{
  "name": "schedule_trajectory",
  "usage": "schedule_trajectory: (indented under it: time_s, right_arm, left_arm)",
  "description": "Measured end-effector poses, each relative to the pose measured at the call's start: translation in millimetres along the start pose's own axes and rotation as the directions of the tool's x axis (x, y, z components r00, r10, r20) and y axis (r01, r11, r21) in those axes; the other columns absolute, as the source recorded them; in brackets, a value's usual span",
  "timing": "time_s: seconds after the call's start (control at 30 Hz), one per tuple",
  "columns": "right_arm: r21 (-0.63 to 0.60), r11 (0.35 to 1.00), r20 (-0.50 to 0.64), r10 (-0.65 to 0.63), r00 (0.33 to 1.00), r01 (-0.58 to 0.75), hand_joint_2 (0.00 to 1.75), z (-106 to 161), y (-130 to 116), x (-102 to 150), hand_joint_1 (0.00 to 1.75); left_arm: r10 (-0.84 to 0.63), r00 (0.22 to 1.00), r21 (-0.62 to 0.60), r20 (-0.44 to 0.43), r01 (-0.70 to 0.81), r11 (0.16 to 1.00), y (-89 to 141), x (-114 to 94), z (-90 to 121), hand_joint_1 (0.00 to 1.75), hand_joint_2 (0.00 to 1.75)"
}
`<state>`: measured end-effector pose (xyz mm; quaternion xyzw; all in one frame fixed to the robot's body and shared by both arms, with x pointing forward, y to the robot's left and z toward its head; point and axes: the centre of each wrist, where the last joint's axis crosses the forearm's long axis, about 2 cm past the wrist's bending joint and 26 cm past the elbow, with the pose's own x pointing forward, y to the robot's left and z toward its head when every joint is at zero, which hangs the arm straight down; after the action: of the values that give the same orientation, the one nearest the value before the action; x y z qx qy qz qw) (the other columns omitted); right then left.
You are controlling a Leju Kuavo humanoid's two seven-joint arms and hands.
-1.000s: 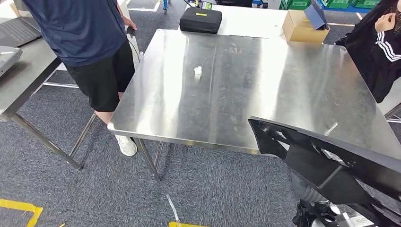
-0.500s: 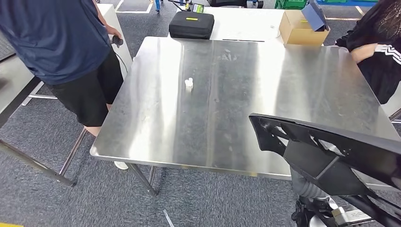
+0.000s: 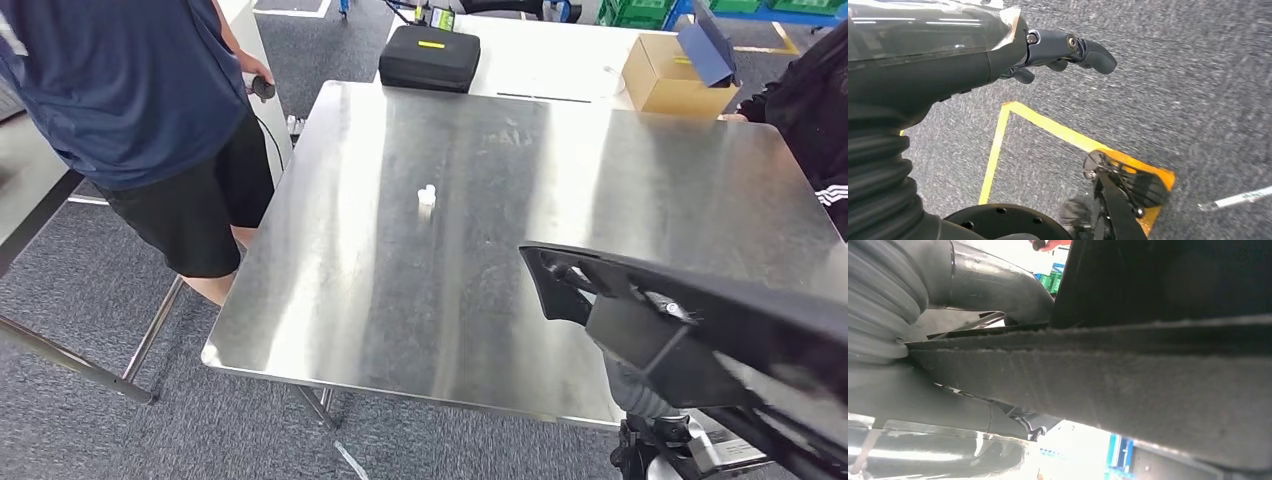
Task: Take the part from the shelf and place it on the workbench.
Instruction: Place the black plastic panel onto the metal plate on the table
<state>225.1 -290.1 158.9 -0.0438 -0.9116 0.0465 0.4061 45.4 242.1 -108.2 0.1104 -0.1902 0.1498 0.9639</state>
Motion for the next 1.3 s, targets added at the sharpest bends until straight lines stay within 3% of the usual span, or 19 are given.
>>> schedule_trajectory:
  time_s: [0.13, 0.4, 0.63, 0.77, 0.93, 1.1, 1.3]
  right_arm:
    - [0.064, 0.996, -0.010, 0.060, 0.998, -0.059, 1.75, -6.1, 11.3, -3.3, 1.75]
    - [0.219, 0.975, -0.052, 0.047, 0.998, -0.034, 1.75, -29.3, 65.7, -30.4, 1.75]
    - [0.269, 0.963, -0.072, 0.044, 0.996, -0.023, 1.75, -31.7, 77.9, -40.2, 1.75]
    - [0.302, 0.950, -0.102, 0.111, 0.989, -0.075, 1.75, -45.7, 84.8, -50.8, 1.75]
    - [0.302, 0.934, -0.127, 0.240, 0.962, -0.193, 1.75, -80.0, 96.9, -77.8, 1.75]
    - [0.322, 0.891, -0.188, 0.391, 0.901, -0.320, 1.75, -144.7, 97.8, -102.9, 1.75]
    - [0.333, 0.806, -0.347, 0.587, 0.732, -0.489, 1.75, -209.0, 78.0, -108.9, 1.75]
  left_arm:
    - [-0.018, 1.000, -0.011, -0.005, 0.018, 1.000, -0.1, 1.6, -0.5, 0.00, 1.75]
    - [-0.039, 0.999, -0.027, 0.016, 0.040, 0.999, 1.1, 6.2, -2.6, 0.00, 1.75]
    - [-0.043, 0.999, -0.027, 0.019, 0.043, 0.999, 2.2, 6.1, -2.9, 0.00, 1.75]
    - [-0.058, 0.998, -0.040, 0.027, 0.059, 0.997, 2.3, 7.1, -3.3, 0.00, 1.75]
    - [-0.076, 0.997, -0.052, 0.030, 0.078, 0.996, 2.7, 7.5, -3.6, 0.00, 1.75]
    - [-0.125, 0.992, -0.068, 0.035, 0.127, 0.989, 2.3, 9.2, -4.0, 0.00, 1.75]
    - [-0.172, 0.983, -0.078, 0.056, 0.176, 0.981, 2.2, 9.5, -4.1, 0.00, 1.75]
